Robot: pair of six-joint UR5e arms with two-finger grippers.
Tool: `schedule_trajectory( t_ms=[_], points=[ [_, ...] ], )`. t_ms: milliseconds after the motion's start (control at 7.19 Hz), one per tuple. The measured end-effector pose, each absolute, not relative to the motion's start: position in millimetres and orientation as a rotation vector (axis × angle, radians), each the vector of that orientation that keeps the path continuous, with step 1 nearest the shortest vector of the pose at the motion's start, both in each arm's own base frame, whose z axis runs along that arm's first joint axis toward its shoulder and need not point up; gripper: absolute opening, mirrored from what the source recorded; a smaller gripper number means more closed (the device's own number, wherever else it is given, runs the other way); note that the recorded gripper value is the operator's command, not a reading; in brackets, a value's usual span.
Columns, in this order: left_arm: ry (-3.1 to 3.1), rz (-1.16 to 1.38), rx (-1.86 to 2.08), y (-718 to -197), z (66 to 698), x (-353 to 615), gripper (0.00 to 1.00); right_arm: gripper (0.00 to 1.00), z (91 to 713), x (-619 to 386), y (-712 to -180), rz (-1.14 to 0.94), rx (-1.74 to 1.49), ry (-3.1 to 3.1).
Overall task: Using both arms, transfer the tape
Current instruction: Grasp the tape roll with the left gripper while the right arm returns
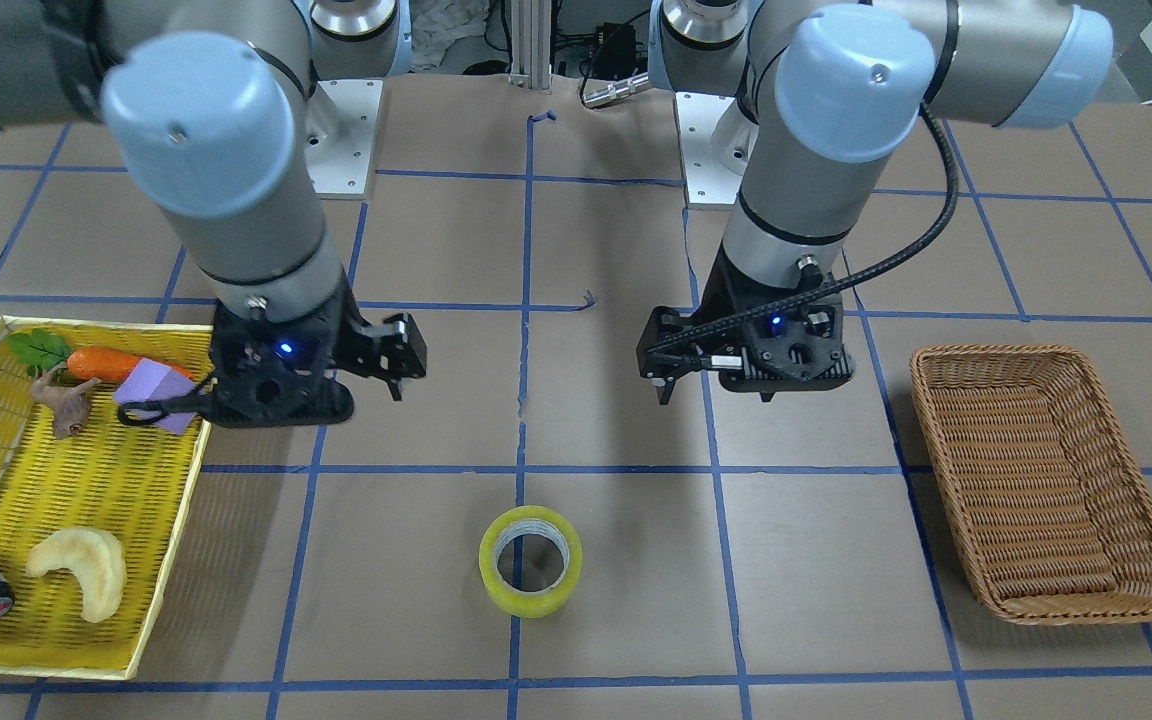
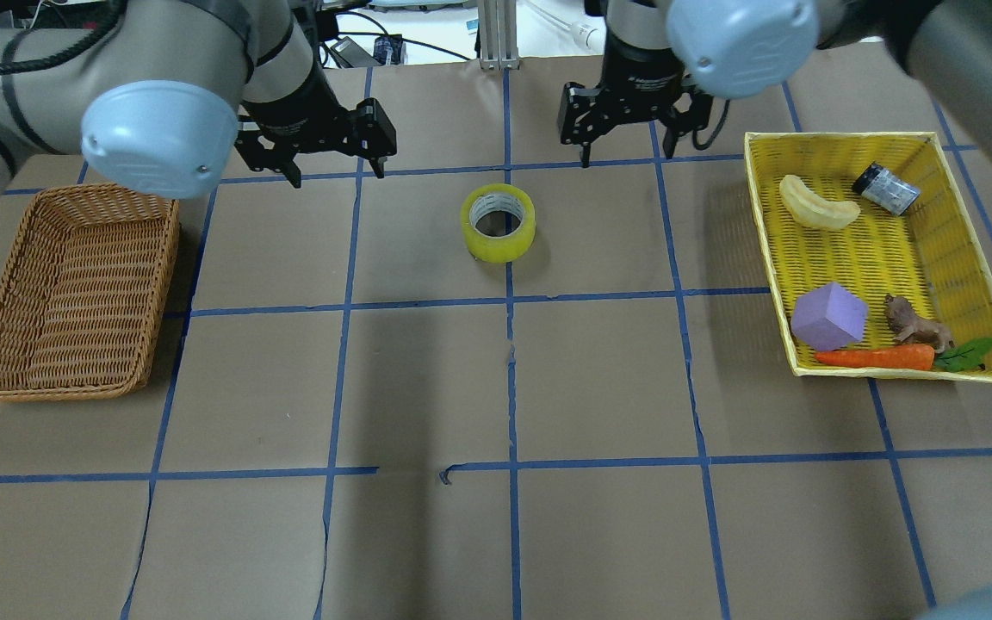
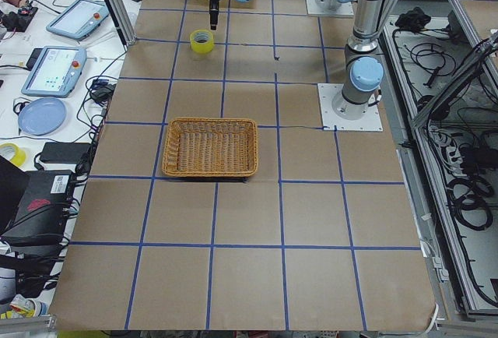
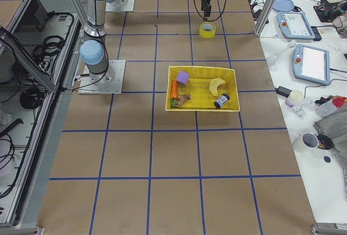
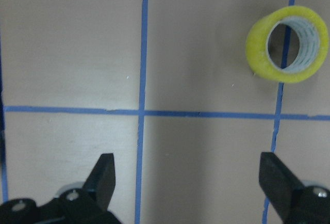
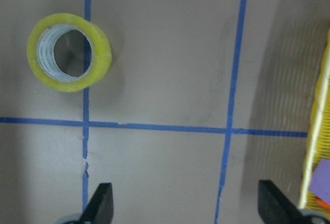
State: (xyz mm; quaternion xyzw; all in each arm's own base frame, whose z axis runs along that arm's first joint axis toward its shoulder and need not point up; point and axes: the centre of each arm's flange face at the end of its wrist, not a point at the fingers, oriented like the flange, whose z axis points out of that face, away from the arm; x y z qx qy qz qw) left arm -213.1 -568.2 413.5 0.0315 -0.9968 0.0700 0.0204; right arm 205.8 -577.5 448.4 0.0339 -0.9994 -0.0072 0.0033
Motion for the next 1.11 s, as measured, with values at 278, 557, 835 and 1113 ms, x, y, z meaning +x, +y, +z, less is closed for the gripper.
schedule_trajectory(
  t_ms=[278, 557, 835, 1113],
  points=[
    [-3.059, 0.289, 0.067, -587.9, 376.2, -249.5, 1.0, 1.0, 481.7, 155.4, -517.7, -0.006, 0.072, -3.133],
    [-3.007, 0.273, 0.075, -606.9, 325.9, -274.6, 1.0, 1.0, 487.6, 140.6, -490.9, 0.02, 0.042, -3.134],
    [-3.014, 0.179, 0.061, -617.7, 271.0, -290.1, 1.0, 1.0, 491.4, 140.3, -486.4, 0.04, 0.039, -3.138],
    [-3.021, 0.147, 0.051, -627.0, 232.5, -294.4, 1.0, 1.0, 492.8, 141.1, -486.3, 0.049, 0.041, -3.139]
  ],
)
